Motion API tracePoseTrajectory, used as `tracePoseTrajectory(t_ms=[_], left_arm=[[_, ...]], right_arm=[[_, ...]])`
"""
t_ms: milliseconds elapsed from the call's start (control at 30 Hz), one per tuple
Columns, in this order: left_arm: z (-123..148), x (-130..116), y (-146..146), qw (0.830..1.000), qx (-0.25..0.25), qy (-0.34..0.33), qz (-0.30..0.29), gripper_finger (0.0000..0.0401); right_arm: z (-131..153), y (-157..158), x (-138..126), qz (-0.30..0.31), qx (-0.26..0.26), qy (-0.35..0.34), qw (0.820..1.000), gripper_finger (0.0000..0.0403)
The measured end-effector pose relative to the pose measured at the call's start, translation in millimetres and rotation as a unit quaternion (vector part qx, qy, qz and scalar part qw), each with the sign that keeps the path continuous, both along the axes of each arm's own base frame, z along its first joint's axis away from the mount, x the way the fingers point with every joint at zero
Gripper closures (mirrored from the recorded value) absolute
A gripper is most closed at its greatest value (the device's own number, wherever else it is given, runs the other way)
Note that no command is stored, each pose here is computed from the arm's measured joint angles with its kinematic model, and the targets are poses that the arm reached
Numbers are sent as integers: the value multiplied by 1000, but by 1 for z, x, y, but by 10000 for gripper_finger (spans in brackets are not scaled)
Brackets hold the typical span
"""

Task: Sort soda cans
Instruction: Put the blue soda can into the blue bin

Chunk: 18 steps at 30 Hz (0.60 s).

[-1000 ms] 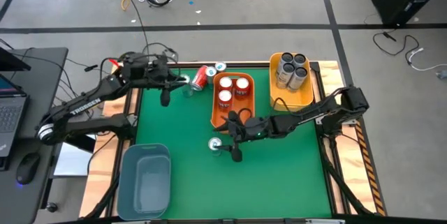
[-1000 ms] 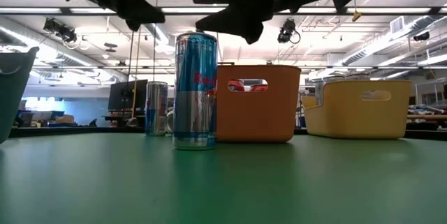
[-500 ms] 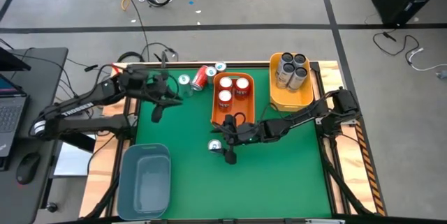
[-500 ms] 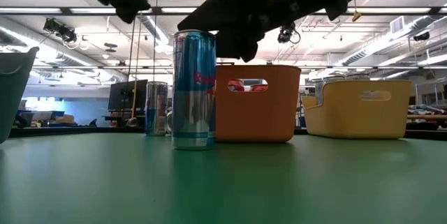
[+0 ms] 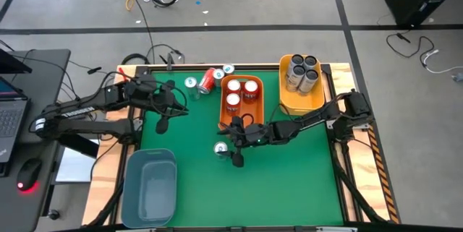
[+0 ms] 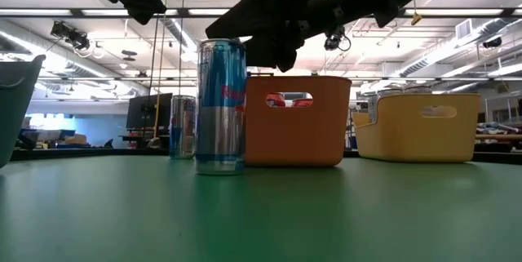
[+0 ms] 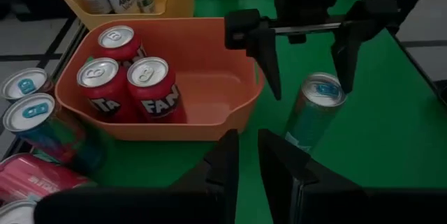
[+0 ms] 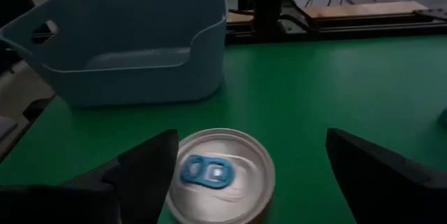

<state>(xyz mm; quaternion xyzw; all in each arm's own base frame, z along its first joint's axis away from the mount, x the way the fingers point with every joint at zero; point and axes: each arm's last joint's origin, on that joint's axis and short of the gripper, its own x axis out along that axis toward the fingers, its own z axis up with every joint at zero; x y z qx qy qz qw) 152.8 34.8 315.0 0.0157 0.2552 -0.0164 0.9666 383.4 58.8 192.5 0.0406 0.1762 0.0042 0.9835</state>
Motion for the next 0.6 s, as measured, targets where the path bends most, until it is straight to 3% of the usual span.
tracePoseTrajectory(t_ms=[167, 400, 600], left_arm=[[0, 0, 0, 1000, -2, 1, 0, 342], [-1, 1, -8, 1000, 1, 6, -19, 342], [-6, -1, -15, 999, -5, 40, -21, 342]], right_arm=[[5, -3, 0, 0, 0, -10, 1000, 52], [5, 12, -4, 45, 16, -2, 999, 52], [2, 15, -6, 14, 2, 13, 1000, 53]])
